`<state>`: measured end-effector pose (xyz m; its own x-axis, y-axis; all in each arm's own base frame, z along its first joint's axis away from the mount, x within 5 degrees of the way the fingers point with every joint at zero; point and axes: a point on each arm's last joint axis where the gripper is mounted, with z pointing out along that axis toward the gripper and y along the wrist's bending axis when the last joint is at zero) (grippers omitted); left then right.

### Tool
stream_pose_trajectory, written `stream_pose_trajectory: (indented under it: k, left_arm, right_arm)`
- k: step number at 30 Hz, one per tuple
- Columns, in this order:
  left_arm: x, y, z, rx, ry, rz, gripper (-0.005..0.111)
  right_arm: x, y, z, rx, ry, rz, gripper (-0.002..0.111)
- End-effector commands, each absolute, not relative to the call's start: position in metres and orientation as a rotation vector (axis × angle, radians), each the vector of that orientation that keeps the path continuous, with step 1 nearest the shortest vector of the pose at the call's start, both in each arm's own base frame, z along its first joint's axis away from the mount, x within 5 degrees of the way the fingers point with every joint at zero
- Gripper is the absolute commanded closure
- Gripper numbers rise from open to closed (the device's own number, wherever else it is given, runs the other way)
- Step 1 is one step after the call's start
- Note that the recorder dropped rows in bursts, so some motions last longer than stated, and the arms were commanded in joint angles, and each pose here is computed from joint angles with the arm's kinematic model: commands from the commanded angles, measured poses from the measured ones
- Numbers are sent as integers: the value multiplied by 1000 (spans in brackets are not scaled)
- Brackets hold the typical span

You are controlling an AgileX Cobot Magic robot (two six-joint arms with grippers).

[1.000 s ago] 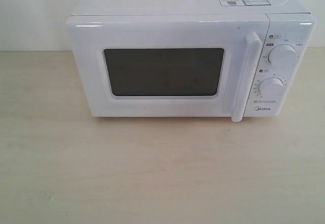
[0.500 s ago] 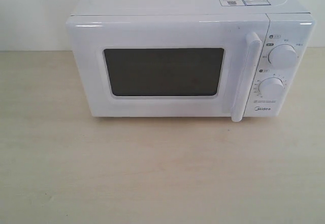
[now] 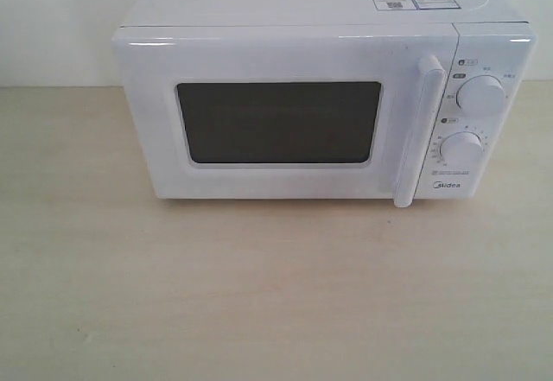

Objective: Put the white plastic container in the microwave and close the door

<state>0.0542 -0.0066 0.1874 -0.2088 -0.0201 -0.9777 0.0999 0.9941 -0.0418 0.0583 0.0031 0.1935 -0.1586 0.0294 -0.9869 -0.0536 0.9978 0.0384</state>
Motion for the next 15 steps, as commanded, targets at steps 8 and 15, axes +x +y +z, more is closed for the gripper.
stream_pose_trajectory:
  k: [8,15]
  left_arm:
    - [54,-6,187,48,1777,-113,102]
    - [54,-6,187,48,1777,-113,102]
  right_arm:
    - [56,1,183,-22,1835,39,108]
    - [56,1,182,-22,1837,39,108]
